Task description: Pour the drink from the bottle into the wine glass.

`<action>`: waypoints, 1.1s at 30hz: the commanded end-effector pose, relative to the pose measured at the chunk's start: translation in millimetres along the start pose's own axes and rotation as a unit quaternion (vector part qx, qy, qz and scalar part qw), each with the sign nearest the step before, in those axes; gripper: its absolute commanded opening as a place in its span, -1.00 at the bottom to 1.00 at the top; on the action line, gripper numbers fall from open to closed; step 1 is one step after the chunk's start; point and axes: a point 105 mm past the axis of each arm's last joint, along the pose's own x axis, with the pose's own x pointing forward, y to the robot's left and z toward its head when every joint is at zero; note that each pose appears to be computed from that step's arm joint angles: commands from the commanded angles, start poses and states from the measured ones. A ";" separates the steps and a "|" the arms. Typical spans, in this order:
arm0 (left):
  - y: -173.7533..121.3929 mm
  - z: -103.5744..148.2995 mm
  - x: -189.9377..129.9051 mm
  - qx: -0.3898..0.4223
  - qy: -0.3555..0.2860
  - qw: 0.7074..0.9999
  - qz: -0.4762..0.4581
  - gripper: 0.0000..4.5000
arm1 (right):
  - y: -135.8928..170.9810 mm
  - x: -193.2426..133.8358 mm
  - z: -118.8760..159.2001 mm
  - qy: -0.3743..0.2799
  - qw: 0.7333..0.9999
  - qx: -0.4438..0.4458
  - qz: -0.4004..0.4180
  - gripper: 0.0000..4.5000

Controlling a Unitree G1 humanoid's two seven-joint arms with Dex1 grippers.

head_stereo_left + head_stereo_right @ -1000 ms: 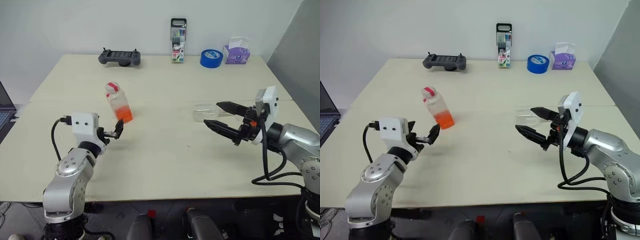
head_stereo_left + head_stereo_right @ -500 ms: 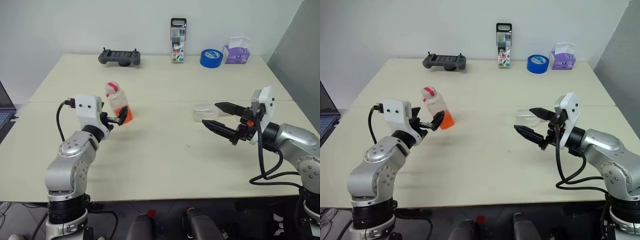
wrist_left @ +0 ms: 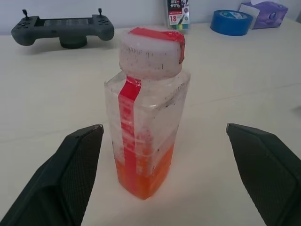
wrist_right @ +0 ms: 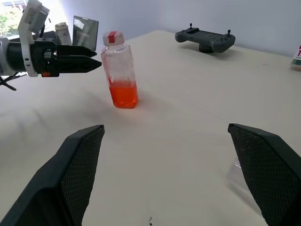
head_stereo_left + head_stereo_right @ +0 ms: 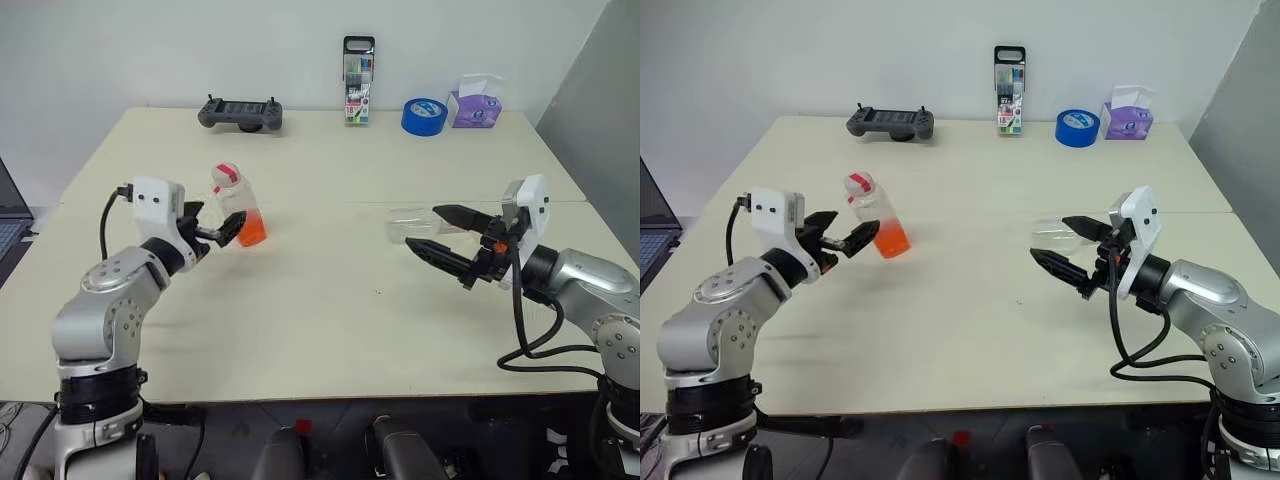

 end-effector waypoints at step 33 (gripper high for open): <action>30.7 14.7 48.2 0.038 -0.007 0.991 -0.130 0.99 | 3.2 -4.8 16.9 -0.021 0.999 -0.017 -0.020 1.00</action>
